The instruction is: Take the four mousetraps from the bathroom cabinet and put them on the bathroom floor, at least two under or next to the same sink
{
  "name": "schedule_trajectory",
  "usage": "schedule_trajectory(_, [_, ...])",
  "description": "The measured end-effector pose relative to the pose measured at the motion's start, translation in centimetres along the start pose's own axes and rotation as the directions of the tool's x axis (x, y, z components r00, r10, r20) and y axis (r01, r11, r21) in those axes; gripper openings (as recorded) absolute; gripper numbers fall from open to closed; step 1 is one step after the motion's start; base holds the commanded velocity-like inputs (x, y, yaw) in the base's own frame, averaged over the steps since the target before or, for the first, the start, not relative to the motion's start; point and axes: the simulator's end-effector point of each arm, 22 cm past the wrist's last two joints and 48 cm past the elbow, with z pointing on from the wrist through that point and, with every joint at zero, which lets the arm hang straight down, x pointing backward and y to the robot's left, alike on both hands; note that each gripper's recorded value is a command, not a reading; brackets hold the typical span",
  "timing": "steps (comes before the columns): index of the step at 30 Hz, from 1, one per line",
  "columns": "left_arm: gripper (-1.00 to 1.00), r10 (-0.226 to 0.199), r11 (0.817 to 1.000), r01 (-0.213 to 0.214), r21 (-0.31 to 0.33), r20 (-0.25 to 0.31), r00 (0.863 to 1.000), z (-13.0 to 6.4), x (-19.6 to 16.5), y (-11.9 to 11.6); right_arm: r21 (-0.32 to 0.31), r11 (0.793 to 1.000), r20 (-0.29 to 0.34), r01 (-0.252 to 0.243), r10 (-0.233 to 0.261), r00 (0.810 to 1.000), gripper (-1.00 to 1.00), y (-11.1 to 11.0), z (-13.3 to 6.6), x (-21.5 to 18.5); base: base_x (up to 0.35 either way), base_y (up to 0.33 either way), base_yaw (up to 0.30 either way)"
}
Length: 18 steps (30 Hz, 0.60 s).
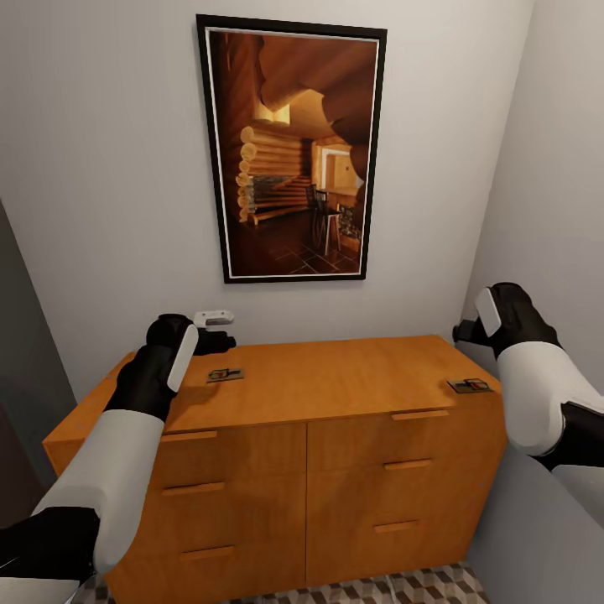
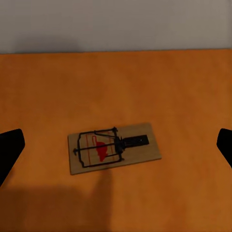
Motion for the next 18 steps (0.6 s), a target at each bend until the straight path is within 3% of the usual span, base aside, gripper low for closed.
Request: schedule_trajectory(18, [1.0,0.001,1.0,-0.002,-0.002,-0.013,1.0,0.31,0.47,0.06,0.001,1.0,-0.013,-0.017,0.017,1.0,1.0,-0.73,0.33,0.19,0.0,0.0,0.0])
